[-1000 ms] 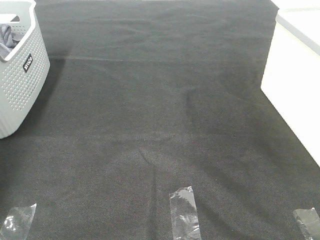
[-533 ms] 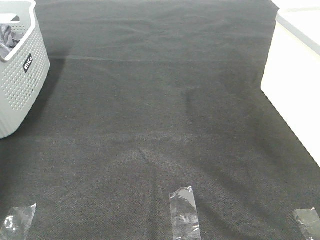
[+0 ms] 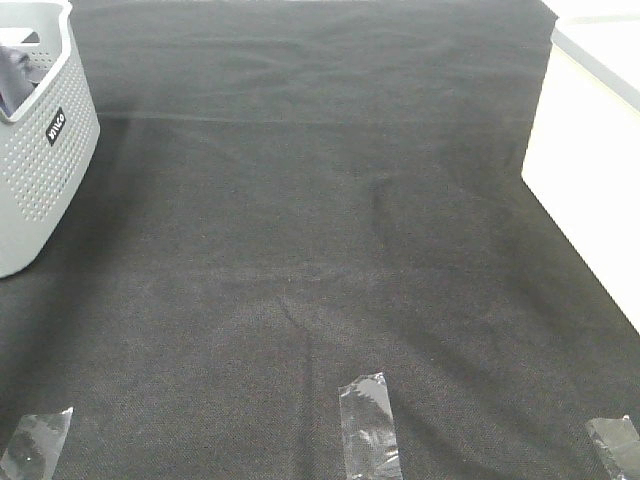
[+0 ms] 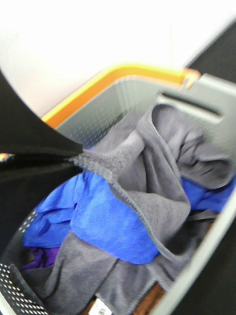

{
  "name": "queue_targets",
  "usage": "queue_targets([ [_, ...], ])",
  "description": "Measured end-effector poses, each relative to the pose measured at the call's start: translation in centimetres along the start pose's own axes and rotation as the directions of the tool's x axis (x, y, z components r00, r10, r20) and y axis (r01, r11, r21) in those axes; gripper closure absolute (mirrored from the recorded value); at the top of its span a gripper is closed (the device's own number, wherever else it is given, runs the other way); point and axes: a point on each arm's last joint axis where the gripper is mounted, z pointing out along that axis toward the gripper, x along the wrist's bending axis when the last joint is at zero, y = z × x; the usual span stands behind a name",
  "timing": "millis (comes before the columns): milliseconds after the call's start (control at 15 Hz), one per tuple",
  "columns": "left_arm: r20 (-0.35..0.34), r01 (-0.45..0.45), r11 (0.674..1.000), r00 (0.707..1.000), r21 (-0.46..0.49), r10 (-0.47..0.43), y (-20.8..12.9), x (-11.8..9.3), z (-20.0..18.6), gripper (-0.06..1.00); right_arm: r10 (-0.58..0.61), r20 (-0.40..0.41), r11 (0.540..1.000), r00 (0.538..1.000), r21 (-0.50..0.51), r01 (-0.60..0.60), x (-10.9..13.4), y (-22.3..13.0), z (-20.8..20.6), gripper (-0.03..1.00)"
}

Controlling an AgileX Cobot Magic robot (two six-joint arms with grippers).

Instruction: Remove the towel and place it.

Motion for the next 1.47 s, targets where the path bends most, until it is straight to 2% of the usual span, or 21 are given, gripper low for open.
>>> queue_targets([
  [133, -0.062, -0.009, 0.997, 0.998, -0.077, 0.004, 1.3, -0.5, -4.6, 0.94, 0.000, 0.000, 1.000, 1.000, 0.000, 0.000, 0.0, 0.0, 0.0, 0.32],
  [200, -0.075, -0.017, 0.996, 0.997, -0.093, 0.010, 1.7, -0.7, -5.6, 0.94, 0.000, 0.000, 1.000, 1.000, 0.000, 0.000, 0.0, 0.0, 0.0, 0.32],
  [267, -0.139, -0.059, 0.985, 0.990, -0.160, 0.036, 2.7, -1.7, -10.0, 0.94, 0.000, 0.000, 1.000, 1.000, 0.000, 0.000, 0.0, 0.0, 0.0, 0.32],
  [333, -0.167, -0.069, 0.977, 0.985, -0.200, 0.035, 2.9, -2.2, -12.3, 0.94, 0.000, 0.000, 1.000, 1.000, 0.000, 0.000, 0.0, 0.0, 0.0, 0.32],
  [600, -0.215, -0.109, 0.925, 0.976, -0.363, 0.031, 4.1, -5.0, -19.3, 0.94, -0.001, -0.008, 1.000, 1.000, -0.018, 0.001, 0.0, 0.5, 0.0, 0.32],
  [733, -0.211, -0.160, 0.892, 0.975, -0.424, 0.075, 5.3, -6.6, -20.9, 0.94, -0.049, -0.094, 0.996, 0.994, -0.077, 0.042, 0.7, 2.5, 0.6, 0.32],
  [800, -0.204, -0.183, 0.877, 0.974, -0.444, 0.099, 5.9, -7.3, -21.3, 0.94, -0.088, -0.173, 0.990, 0.981, -0.126, 0.067, 1.3, 4.0, 1.2, 0.32],
  [933, -0.190, -0.228, 0.844, 0.970, -0.485, 0.152, 7.4, -8.8, -22.0, 0.94, -0.185, -0.331, 0.974, 0.925, -0.191, 0.126, 2.5, 6.6, 2.9, 0.32],
  [1133, -0.174, -0.277, 0.801, 0.961, -0.531, 0.217, 9.2, -10.8, -22.6, 0.94, -0.314, -0.518, 0.940, 0.796, -0.284, 0.186, 3.9, 9.8, 6.2, 0.32],
  [1267, -0.167, -0.288, 0.788, 0.958, -0.545, 0.234, 9.8, -11.5, -22.8, 0.94, -0.334, -0.582, 0.934, 0.742, -0.311, 0.177, 4.2, 10.9, 8.3, 0.30],
  [1467, -0.148, -0.282, 0.776, 0.959, -0.564, 0.241, 10.5, -12.3, -23.0, 0.94, -0.345, -0.643, 0.927, 0.683, -0.348, 0.140, 4.4, 12.3, 12.8, 0.14],
])
